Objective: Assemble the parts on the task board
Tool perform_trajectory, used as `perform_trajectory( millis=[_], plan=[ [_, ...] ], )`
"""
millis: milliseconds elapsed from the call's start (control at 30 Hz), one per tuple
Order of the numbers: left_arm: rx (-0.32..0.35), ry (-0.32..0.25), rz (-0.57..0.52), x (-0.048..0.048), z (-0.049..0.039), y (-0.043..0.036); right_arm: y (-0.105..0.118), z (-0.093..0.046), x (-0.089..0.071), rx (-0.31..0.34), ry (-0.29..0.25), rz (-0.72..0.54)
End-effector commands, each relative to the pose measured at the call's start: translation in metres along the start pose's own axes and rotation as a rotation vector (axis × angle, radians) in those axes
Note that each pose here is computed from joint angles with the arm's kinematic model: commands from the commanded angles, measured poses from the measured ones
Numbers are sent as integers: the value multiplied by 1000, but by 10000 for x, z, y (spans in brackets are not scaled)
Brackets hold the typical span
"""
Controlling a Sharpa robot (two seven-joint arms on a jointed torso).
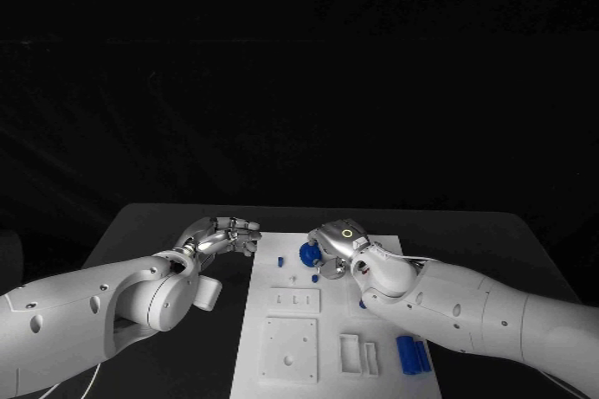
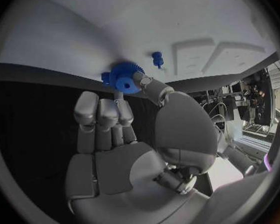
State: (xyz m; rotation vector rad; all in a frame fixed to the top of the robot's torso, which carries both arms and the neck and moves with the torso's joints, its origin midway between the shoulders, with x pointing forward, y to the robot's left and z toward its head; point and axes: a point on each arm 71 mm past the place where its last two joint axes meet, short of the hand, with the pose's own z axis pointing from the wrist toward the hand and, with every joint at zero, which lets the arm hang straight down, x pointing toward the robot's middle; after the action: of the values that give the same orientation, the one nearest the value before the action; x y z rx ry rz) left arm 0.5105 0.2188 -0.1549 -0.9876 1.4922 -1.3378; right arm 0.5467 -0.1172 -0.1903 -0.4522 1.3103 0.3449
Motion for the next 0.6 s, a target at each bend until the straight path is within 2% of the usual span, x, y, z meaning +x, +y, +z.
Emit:
perform_trajectory(
  millis=[33,400,600],
  plan=[
    [9,15,-5,23,3,-15,26,-18,41,-7,29,5],
    [8,14,-5,22,1,-15,29,-7,40,2,24,21],
    [8,13,-4,23,6,-15,7,-9,66,15,57,48]
  ],
)
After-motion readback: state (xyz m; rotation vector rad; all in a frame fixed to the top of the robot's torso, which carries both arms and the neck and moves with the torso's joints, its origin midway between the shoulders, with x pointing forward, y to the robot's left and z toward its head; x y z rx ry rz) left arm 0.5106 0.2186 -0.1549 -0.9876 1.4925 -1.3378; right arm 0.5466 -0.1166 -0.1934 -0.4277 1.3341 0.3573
